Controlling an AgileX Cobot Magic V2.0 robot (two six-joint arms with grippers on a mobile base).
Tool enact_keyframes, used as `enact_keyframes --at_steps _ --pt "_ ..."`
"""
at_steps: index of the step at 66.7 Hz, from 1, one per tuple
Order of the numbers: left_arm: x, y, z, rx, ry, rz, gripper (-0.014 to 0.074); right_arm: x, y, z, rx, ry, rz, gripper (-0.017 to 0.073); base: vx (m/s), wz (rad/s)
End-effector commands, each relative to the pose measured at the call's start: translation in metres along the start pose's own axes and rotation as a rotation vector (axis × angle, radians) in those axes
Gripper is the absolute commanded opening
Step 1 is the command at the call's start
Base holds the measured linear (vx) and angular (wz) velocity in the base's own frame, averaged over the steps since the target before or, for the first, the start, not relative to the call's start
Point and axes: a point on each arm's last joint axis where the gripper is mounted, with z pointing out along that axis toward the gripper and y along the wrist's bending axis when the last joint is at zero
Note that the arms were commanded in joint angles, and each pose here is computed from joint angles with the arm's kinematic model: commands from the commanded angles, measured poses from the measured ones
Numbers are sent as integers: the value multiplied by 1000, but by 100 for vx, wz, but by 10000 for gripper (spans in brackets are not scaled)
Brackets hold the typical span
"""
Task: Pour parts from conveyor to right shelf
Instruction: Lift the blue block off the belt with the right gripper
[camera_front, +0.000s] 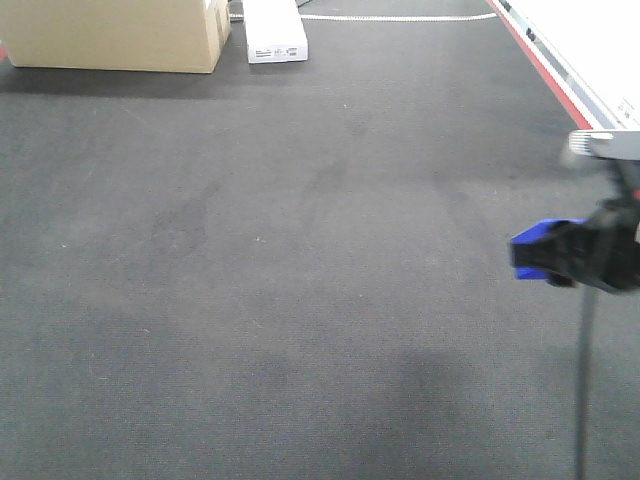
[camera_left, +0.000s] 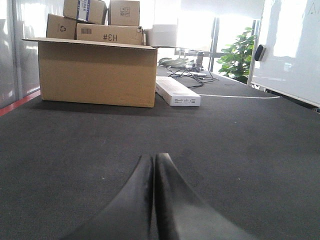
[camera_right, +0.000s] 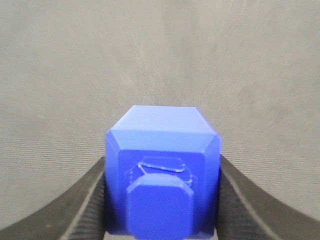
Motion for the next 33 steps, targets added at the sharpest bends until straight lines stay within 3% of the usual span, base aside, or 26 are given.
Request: enact_keyframes --at_steps 1,22,33 --pt "1 0 0 14 -61 -17 -6 1 -2 -40 -10 -196 -17 -8 0 0" --pt "1 0 0 14 -61 -17 -6 62 -8 -109 -24 -445 -16 -8 0 0" --pt "1 0 0 14 -61 -17 -6 93 -10 -128 -19 -586 -64 -8 0 0"
